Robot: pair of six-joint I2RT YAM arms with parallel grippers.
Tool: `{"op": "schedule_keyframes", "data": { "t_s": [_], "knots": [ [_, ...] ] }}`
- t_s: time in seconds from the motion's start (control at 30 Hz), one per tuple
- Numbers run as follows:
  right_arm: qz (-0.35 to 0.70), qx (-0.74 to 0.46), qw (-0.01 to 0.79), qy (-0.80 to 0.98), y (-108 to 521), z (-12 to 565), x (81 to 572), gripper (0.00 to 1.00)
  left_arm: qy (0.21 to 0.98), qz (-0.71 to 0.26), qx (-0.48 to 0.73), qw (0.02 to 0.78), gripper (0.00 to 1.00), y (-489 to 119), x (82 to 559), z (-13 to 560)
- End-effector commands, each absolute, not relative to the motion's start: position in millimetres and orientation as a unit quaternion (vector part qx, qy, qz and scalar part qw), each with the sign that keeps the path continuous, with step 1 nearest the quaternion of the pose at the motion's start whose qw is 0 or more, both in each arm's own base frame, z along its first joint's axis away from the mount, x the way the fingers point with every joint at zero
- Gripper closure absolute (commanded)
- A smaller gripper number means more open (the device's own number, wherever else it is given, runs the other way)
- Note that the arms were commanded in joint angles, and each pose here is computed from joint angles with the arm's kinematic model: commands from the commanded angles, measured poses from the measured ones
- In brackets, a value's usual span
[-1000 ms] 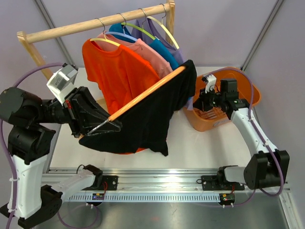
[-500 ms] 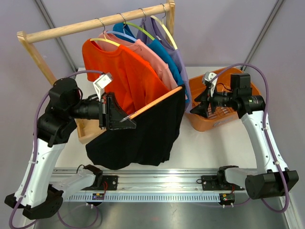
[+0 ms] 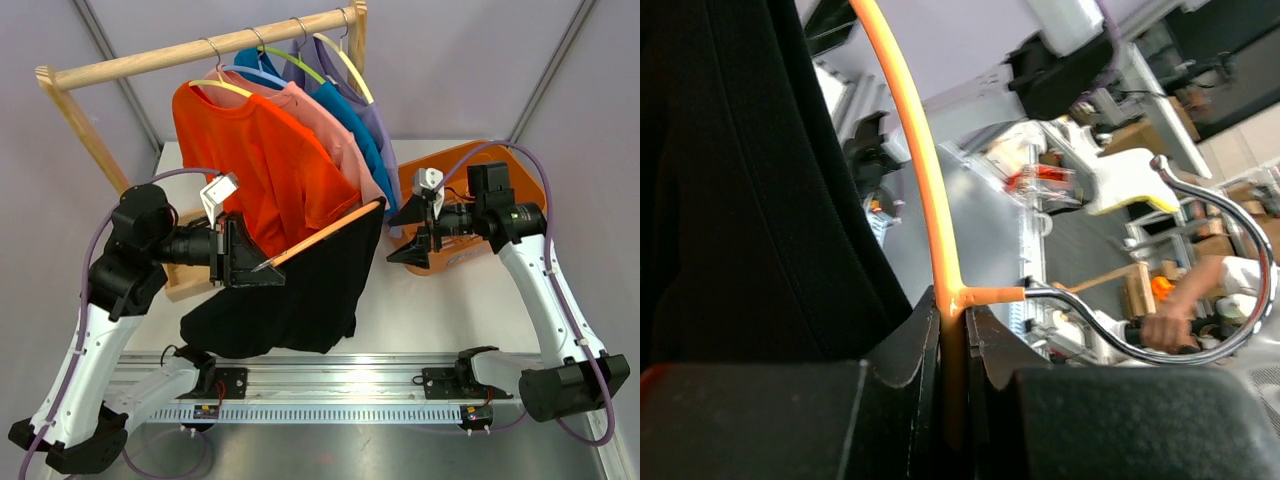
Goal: Remove the t-shirt from the hanger
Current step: Remove the tshirt from the hanger
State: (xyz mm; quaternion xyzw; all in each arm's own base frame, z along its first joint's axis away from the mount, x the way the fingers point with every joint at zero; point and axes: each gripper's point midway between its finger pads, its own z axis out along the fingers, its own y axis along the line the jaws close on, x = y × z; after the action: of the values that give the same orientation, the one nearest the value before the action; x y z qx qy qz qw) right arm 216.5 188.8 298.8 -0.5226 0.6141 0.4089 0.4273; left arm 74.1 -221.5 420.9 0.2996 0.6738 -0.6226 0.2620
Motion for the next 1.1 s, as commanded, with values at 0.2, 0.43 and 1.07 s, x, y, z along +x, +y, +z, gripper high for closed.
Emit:
{"op": "schedule_keyframes", "data": {
  "t_s": [0.2, 0.43, 1.07],
  "knots": [
    [0.392, -0.526, 0.49, 0.573, 208.6, 333.4, 243.6, 0.09, 0.578, -0.676, 0.371, 0.266, 1.0, -210.7, 30.5, 465.5],
    [0.469, -0.556, 0.469, 0.502, 214.3, 353.3, 196.5, 0.41, 0.579, -0.673, 0.371, 0.274, 1.0, -212.3, 34.7, 463.9],
    [0.308, -0.233, 0.518, 0.763, 96.9, 290.9, 315.7, 1.0, 0.557, -0.662, 0.379, 0.329, 1.0, -201.7, 29.1, 496.9]
  ]
}}
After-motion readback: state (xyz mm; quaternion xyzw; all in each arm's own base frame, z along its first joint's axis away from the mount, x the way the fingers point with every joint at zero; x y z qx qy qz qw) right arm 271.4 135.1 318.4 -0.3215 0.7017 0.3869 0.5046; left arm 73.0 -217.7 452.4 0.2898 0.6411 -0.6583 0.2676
